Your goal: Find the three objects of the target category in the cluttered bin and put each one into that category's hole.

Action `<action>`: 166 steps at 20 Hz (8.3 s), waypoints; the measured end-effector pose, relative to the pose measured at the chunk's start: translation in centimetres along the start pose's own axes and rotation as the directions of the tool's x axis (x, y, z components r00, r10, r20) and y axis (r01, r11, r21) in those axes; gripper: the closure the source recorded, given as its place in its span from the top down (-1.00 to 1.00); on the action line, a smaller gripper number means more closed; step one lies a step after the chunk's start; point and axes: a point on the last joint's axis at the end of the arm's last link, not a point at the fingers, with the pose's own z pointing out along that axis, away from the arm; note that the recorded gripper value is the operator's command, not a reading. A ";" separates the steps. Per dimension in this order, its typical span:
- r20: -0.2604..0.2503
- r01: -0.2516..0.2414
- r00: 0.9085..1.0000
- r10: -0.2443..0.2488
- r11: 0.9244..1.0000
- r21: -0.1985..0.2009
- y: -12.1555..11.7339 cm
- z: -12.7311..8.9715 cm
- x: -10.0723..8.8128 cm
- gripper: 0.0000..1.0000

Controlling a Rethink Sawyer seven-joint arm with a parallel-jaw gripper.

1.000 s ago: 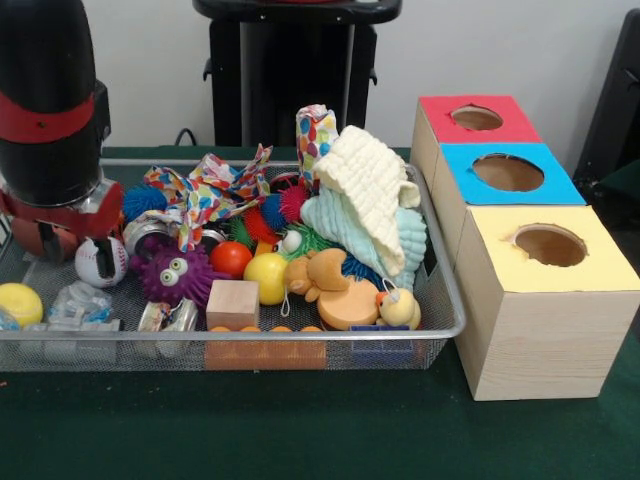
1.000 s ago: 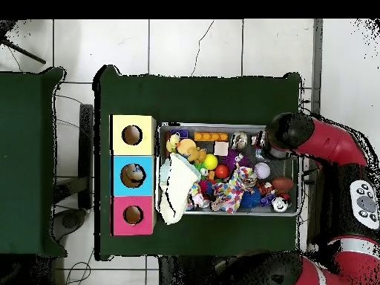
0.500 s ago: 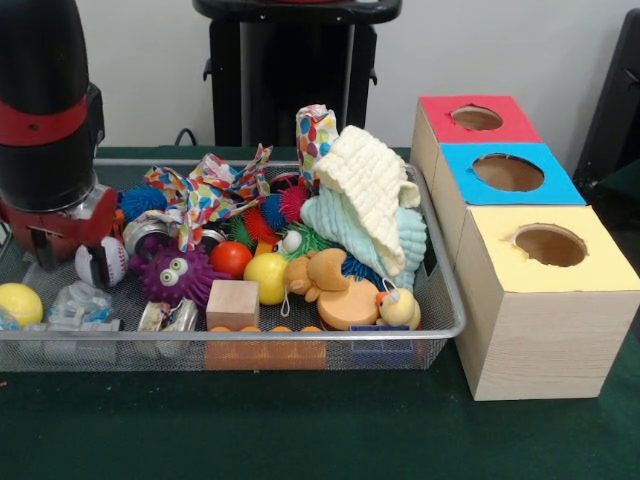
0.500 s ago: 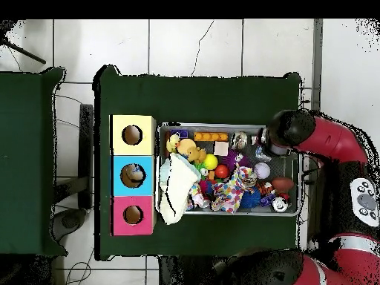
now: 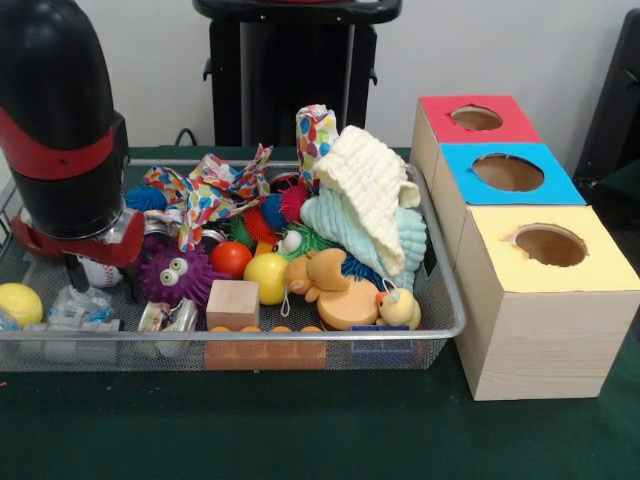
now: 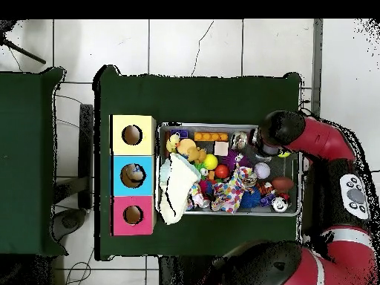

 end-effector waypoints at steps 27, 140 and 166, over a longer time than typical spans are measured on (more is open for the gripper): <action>0.038 -0.001 0.999 0.001 1.000 0.005 -0.2 0.0 -1.9 1.00; 0.170 -0.020 0.985 -0.038 0.946 0.324 -0.5 5.1 5.7 -1.00; 0.234 -0.035 0.971 -0.042 0.948 0.316 -1.3 5.0 6.8 -1.00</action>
